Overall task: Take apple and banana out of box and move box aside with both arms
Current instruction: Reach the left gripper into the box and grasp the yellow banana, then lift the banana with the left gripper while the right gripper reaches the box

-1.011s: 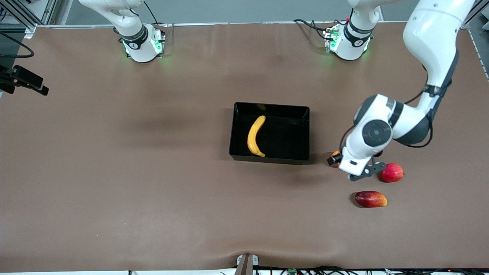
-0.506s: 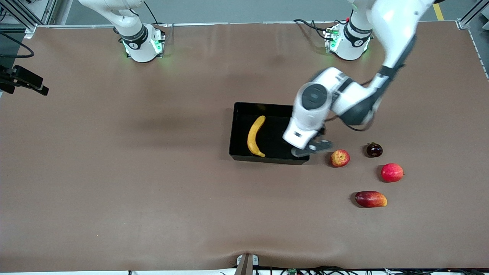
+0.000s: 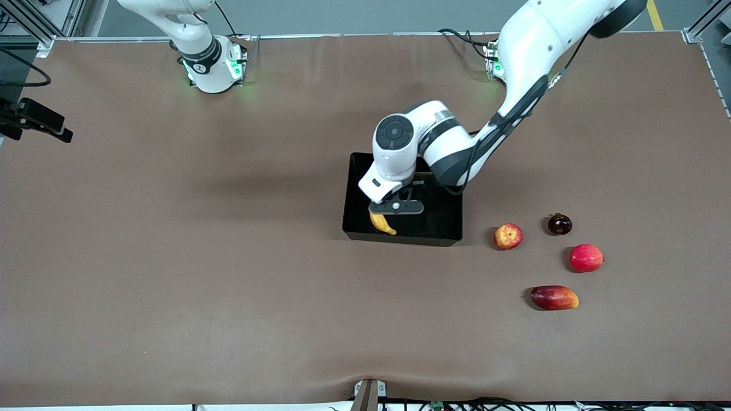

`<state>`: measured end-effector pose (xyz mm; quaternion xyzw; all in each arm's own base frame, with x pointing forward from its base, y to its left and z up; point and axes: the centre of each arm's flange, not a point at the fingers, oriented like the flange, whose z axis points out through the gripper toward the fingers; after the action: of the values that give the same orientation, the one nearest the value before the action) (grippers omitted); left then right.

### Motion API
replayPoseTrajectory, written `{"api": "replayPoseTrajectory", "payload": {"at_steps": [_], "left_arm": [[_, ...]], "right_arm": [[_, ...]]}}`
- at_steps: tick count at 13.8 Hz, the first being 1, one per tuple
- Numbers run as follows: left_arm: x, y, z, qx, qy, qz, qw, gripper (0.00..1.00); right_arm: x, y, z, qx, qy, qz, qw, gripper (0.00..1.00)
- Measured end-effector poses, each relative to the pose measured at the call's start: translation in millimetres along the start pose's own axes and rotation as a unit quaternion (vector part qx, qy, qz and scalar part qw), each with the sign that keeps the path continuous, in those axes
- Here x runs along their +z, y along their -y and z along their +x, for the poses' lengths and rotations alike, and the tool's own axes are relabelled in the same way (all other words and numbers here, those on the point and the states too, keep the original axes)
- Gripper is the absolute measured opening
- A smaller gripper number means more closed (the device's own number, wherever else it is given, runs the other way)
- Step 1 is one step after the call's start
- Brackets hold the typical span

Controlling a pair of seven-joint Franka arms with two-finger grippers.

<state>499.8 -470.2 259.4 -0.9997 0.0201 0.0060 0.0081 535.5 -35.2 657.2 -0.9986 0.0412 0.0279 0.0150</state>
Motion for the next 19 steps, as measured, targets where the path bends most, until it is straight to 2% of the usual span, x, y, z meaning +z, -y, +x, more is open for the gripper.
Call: {"api": "replayPoseTrajectory", "payload": {"at_steps": [5,7,9,11,13,19], "left_arm": [[62,-1,10,-0.003,0.003,-0.042,0.999,1.0],[82,-3,7,0.0,0.001,-0.036,0.999,1.0],[91,-9,2,0.007,-0.005,-0.028,1.0,0.81],[85,-16,1,0.011,-0.011,-0.031,0.999,0.57],[81,-18,3,0.011,-0.015,-0.032,0.999,0.39],[60,-20,6,0.014,-0.026,-0.026,0.999,0.39]], "right_arm": [[0,0,0,0.0,0.0,0.0,1.0,1.0],[0,0,0,0.0,0.0,0.0,1.0,1.0],[0,0,0,0.0,0.0,0.0,1.0,1.0],[0,0,0,0.0,0.0,0.0,1.0,1.0],[0,0,0,0.0,0.0,0.0,1.0,1.0],[0,0,0,0.0,0.0,0.0,1.0,1.0]]}}
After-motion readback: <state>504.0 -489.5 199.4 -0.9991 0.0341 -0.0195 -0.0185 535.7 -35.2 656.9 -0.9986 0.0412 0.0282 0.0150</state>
